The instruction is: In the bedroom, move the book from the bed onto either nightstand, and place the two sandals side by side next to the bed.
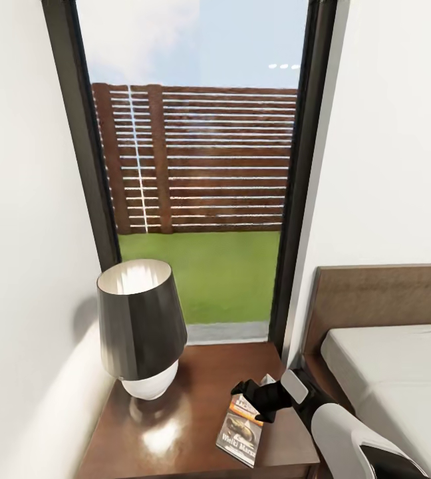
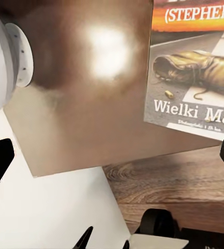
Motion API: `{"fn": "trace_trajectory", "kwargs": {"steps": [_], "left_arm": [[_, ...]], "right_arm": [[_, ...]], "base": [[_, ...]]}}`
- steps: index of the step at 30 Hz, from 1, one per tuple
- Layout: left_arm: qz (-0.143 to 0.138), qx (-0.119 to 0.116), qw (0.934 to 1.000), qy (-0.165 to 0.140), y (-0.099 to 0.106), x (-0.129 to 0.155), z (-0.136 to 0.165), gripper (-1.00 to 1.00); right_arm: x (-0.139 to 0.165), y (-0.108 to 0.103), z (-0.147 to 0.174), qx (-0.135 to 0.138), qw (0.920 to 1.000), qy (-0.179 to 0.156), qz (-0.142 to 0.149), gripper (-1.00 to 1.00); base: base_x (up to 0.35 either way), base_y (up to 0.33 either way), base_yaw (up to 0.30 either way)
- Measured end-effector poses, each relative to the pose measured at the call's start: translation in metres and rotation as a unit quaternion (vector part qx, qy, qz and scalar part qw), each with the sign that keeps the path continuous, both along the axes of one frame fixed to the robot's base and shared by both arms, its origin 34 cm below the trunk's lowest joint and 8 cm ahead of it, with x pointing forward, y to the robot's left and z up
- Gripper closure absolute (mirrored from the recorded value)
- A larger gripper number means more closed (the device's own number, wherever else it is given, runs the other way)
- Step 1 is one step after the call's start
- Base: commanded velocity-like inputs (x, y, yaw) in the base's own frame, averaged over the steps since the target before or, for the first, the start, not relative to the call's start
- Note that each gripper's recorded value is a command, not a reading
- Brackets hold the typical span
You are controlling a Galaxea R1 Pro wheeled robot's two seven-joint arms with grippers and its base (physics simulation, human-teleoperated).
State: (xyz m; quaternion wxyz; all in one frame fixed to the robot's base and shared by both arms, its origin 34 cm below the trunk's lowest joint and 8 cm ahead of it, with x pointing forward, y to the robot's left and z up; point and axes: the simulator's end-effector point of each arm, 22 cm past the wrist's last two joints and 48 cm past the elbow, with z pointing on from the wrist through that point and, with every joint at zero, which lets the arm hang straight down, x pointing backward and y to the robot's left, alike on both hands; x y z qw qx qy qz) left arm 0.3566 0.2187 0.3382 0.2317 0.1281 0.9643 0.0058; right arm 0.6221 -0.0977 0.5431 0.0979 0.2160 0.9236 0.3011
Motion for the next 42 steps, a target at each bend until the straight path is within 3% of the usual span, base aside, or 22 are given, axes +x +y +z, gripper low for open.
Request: {"fn": "trace_trajectory", "kwargs": {"steps": [42], "left_arm": [[0.000, 0.004, 1.0000, 0.000, 0.002, 0.011, 0.083, -1.00]], "right_arm": [[0.016, 0.005, 0.087, 0.014, 0.9998, -0.011, -0.003, -1.00]], "base": [[0.000, 0.000, 0.000]]}}
